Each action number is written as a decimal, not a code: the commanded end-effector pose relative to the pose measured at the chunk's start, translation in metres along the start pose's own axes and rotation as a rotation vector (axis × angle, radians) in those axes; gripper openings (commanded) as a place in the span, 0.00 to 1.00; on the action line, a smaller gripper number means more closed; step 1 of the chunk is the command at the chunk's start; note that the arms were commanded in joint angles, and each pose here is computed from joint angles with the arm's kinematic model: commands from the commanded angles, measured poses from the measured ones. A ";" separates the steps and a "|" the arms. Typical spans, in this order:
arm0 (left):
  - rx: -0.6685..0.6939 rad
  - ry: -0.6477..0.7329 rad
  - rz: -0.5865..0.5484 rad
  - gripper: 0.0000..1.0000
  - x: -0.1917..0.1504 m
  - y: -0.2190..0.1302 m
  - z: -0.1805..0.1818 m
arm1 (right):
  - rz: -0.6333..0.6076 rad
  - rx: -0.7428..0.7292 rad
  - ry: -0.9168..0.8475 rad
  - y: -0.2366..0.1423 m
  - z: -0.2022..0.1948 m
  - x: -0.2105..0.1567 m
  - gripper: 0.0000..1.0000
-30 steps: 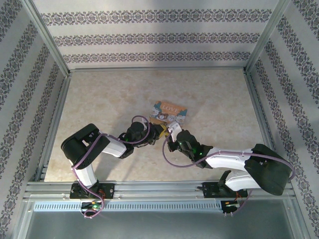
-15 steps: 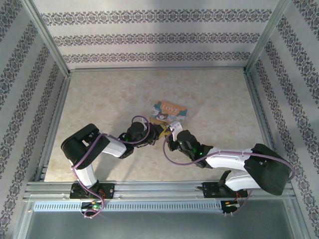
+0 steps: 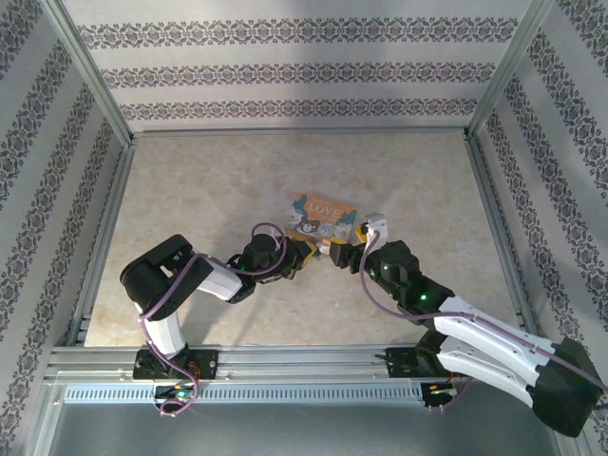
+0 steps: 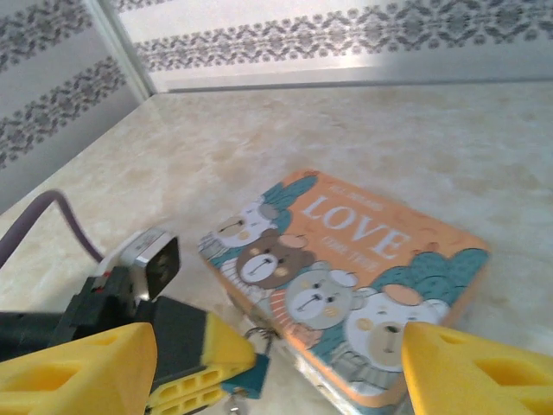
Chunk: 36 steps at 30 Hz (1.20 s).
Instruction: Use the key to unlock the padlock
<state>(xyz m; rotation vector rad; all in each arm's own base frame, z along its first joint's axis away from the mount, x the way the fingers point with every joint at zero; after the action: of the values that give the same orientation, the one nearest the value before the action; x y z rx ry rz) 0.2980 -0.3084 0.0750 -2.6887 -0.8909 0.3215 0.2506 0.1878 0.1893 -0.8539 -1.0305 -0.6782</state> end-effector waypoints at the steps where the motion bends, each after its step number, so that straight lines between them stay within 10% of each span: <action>1: 0.002 0.029 0.032 0.00 -0.009 0.004 0.004 | 0.095 -0.002 0.078 -0.002 -0.009 -0.015 0.77; 22: 0.146 0.213 -0.121 0.48 0.011 -0.052 -0.004 | 0.268 0.001 0.235 0.026 -0.024 -0.002 0.98; 36: 0.243 0.511 -0.280 0.81 0.098 -0.134 -0.058 | 0.375 -0.010 0.435 0.036 -0.046 -0.023 0.98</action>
<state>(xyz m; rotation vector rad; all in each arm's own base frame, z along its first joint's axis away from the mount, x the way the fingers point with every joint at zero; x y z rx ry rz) 0.3194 -0.1657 0.1758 -2.2542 -1.1214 -0.2593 0.2909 0.1659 0.1448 -0.8580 -0.5078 -0.5289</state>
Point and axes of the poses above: each hand's point on the last joint's axis, 136 mm out from that joint toward the fingers, its own y axis out along the fingers, its own z axis along the line the jaws close on, x = y × z, the point moved 1 cm from there along -y, back along the fingers, and after that the axes turned 2 degrees about -y, right-handed, at the moved point
